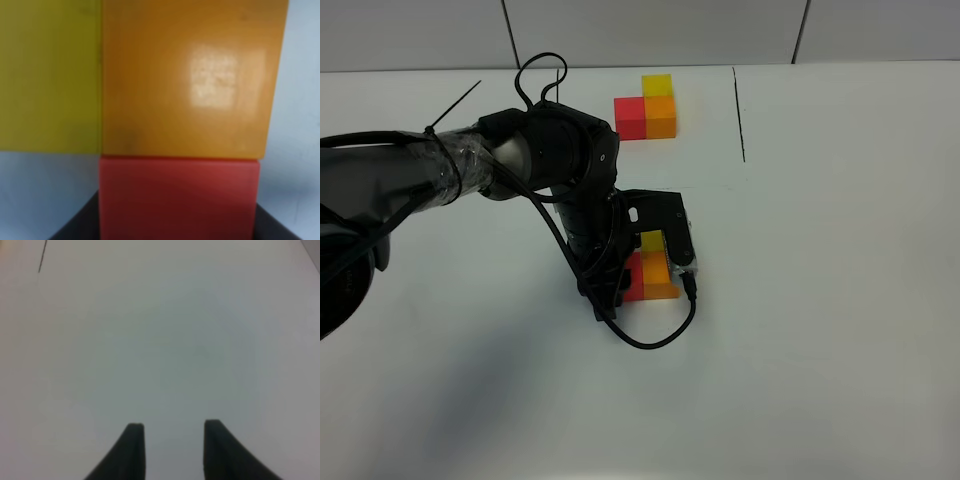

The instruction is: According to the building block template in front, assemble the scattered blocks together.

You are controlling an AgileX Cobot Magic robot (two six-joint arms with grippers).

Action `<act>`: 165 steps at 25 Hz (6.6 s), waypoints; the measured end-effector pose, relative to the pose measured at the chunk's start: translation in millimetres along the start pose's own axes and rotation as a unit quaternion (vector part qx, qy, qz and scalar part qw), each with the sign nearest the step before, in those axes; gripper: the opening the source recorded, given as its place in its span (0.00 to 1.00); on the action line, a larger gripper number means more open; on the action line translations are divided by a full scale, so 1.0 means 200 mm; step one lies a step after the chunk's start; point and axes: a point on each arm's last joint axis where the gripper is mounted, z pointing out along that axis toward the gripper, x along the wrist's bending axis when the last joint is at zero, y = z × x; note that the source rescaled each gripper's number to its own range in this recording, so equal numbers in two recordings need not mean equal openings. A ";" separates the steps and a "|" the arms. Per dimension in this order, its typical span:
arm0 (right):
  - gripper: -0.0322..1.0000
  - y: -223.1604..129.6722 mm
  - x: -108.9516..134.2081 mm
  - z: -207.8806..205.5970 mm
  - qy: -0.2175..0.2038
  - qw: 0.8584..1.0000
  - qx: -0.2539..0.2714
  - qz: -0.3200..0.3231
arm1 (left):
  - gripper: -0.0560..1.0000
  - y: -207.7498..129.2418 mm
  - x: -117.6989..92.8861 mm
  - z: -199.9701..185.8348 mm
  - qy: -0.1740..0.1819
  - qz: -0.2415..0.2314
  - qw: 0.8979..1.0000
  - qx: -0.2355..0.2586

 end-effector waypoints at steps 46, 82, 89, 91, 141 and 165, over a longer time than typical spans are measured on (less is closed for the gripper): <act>0.03 0.00 0.00 0.00 0.000 1.000 0.000 0.000 | 0.98 -0.05 -0.02 -0.42 0.048 -0.037 0.997 -0.051; 0.03 0.00 0.00 0.00 0.000 1.000 0.000 0.000 | 0.97 -1.13 -0.43 -1.11 0.201 -0.548 0.800 -0.137; 0.03 0.00 0.00 0.00 0.000 1.000 0.000 0.000 | 0.97 -1.19 -0.75 -1.14 0.235 -0.561 0.772 -0.183; 0.03 0.00 0.00 0.00 0.000 1.000 0.000 0.000 | 0.97 -1.20 -0.83 -1.15 0.248 -0.560 0.764 -0.203; 0.03 0.00 0.00 0.00 0.000 1.000 0.000 0.000 | 0.62 -1.31 -1.64 -0.86 0.301 -0.515 0.703 -0.386; 0.03 0.00 0.00 0.00 0.000 1.000 0.000 0.000 | 0.61 -1.31 -1.64 -0.86 0.301 -0.516 0.703 -0.386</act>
